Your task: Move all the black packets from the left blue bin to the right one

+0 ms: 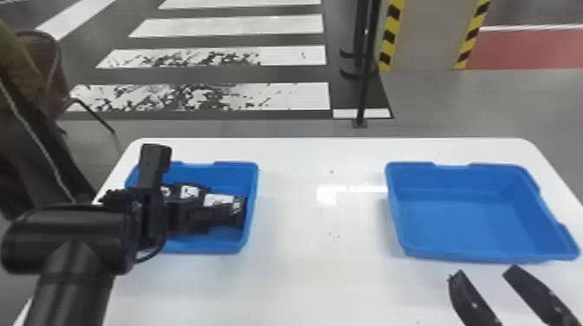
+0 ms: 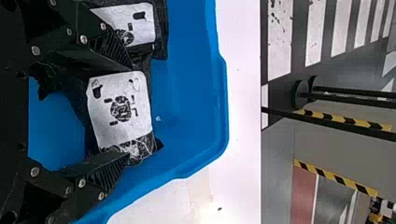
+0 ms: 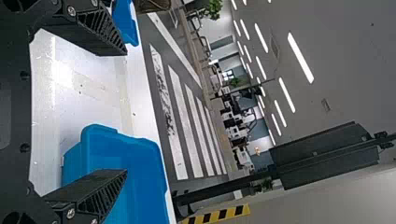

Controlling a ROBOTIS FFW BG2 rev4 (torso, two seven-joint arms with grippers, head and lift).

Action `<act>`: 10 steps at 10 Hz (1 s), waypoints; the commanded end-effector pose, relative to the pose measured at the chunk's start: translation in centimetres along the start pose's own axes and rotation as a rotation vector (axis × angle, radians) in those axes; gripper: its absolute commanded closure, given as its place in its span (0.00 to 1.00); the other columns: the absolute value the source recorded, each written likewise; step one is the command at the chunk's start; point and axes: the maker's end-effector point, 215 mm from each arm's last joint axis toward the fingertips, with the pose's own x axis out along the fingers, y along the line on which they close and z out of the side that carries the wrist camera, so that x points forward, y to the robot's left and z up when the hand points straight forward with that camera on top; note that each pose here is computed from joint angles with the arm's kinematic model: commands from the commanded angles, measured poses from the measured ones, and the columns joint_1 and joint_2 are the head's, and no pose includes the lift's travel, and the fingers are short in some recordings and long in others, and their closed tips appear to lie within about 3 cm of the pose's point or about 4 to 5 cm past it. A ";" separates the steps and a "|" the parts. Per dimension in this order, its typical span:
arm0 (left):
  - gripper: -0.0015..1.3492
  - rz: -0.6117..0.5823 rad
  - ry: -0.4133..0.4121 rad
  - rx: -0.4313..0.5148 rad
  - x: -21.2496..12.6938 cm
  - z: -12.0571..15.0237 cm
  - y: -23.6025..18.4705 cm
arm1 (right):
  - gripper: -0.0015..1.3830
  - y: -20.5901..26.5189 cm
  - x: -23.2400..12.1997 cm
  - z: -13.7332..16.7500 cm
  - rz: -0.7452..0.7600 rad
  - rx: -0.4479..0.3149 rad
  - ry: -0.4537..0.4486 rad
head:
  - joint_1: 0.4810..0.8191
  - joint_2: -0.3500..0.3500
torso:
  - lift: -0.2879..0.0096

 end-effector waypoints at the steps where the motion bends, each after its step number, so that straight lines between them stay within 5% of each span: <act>1: 0.58 0.017 0.054 -0.029 -0.2 -1.5 0.5 | 0.09 -0.1 0.0 -0.2 -0.002 0.007 0.001 | 0.63 0.61 | 0.50; 4: 0.61 0.037 0.095 -0.030 -0.7 -3.1 1.5 | 0.09 0.0 0.0 -0.1 0.001 0.018 -0.002 | 0.63 0.65 | 0.50; 5: 0.91 0.054 0.079 -0.016 -1.3 -2.8 2.2 | 0.09 -0.1 0.0 -0.1 0.000 0.016 -0.002 | 0.63 0.65 | 0.50; 7: 0.88 0.059 0.031 -0.029 -2.8 -3.2 2.5 | 0.09 0.0 -0.1 -0.3 0.001 0.019 0.002 | 0.63 0.68 | 0.50; 10: 0.89 0.079 -0.156 0.029 -9.7 0.6 1.4 | 0.09 0.2 0.0 0.1 0.006 0.016 -0.006 | 0.63 0.70 | 0.50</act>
